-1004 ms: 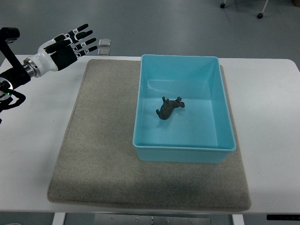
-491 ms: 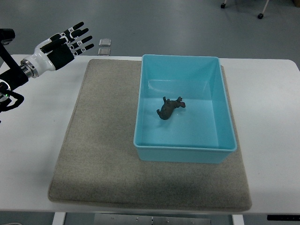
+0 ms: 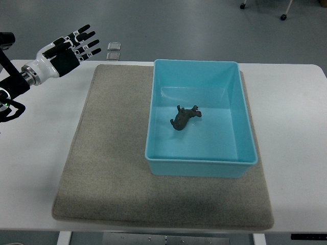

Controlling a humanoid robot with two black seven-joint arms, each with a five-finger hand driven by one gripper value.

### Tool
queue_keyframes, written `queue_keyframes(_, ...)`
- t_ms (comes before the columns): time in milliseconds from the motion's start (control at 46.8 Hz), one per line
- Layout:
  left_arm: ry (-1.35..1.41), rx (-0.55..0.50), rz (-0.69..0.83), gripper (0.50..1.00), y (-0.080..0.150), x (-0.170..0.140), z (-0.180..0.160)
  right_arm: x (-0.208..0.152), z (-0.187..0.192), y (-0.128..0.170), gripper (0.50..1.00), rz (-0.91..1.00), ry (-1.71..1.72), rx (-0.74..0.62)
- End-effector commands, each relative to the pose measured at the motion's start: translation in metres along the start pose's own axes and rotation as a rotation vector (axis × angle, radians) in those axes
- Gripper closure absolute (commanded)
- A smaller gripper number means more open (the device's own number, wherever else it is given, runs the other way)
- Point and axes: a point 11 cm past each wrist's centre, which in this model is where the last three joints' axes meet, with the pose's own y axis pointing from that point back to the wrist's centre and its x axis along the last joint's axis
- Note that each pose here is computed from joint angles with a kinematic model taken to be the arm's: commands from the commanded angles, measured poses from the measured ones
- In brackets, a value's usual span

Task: Place brown hippo in blue box with left hand

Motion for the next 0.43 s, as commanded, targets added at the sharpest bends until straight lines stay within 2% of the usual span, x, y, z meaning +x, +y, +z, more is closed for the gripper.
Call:
queue_keyframes(0,0.0,-0.003,-0.001,0.5,-0.0003,-0.0004,0.0011,-0.0002,0.0005,0.0,0.564,-0.001,-0.001,-0.001)
queue_keyframes(406,0.001,0.002,-0.004,0.5,-0.0018,-0.0015,-0.0015,-0.0016,0.0038,0.0001,0.564,-0.005,0.006,-0.003)
